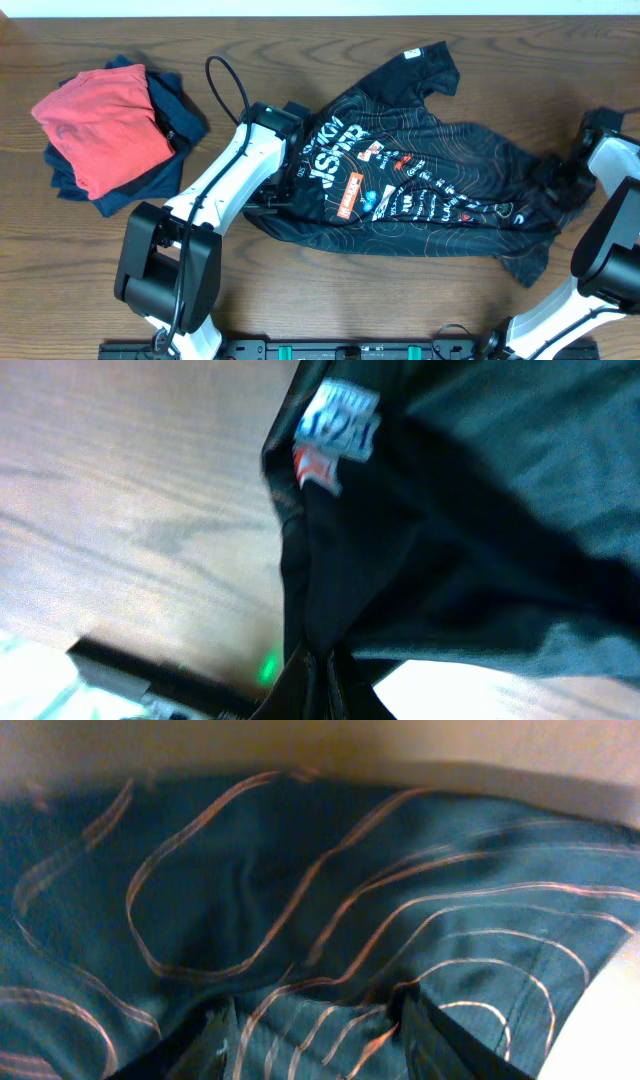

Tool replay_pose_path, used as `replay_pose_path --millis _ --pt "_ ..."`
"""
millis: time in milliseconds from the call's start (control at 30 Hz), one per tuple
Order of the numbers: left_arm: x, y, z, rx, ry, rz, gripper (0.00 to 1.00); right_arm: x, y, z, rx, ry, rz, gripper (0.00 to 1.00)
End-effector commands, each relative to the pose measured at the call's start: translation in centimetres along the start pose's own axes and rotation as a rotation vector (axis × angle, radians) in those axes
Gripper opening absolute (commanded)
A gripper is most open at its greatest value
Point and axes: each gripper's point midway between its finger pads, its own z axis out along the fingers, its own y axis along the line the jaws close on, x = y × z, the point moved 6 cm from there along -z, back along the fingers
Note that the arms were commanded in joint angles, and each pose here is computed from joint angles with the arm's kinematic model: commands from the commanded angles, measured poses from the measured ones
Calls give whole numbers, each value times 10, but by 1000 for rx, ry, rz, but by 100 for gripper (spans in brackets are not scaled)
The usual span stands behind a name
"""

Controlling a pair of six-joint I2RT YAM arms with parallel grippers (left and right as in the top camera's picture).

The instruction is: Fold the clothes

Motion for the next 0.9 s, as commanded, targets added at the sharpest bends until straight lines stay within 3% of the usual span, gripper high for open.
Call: replay_pose_path --millis 0,267,367,567,867 --pt "-6 -2 2 6 -29 -13 6 6 -9 55 20 34 30 52" --pt "-26 -16 -1 85 -133 -47 6 -87 0 20 -114 -286 87 50" --pt "-29 -17 -1 93 -144 -49 6 -108 3 -5 -118 -302 69 61" --pt "-28 -17 -1 91 -141 -48 6 -93 3 -59 -82 -112 26 68" --pt "-27 -16 -1 89 -139 -47 6 -13 -23 -84 47 256 63 84"
